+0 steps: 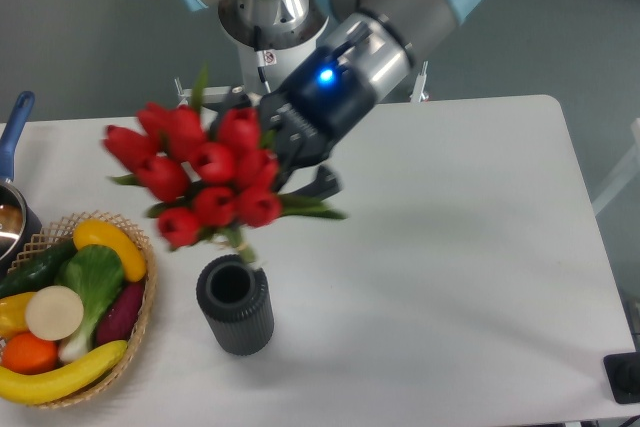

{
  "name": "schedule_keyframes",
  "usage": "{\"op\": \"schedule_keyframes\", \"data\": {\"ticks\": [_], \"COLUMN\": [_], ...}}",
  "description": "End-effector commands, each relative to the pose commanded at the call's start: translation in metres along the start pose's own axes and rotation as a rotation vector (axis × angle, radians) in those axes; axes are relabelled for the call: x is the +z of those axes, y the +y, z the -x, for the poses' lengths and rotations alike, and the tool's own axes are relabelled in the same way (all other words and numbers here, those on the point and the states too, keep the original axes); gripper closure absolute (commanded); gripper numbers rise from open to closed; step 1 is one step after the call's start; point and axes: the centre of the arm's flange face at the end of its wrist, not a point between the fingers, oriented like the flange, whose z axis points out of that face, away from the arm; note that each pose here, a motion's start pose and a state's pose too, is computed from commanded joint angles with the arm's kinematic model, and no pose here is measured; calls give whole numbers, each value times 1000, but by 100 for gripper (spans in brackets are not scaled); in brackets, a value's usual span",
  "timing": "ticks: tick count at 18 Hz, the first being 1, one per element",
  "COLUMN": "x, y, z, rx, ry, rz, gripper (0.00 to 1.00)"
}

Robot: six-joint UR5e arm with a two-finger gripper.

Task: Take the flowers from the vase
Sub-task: 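Lift the tulip bunch up out of the vase and away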

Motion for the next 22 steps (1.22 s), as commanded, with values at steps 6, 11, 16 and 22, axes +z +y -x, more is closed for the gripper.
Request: {"op": "schedule_keyframes", "data": {"ticks": [6,11,16,22], "x": [-62,-70,-70,-68], "y": [34,43,48,47], "z": [38,44,41,38], "rx": [-60,-81,-91,-89], "ry": [-118,-131,-131,-127], "rz": [-7,-9,-7,-6], "gripper": [51,51,51,51]}}
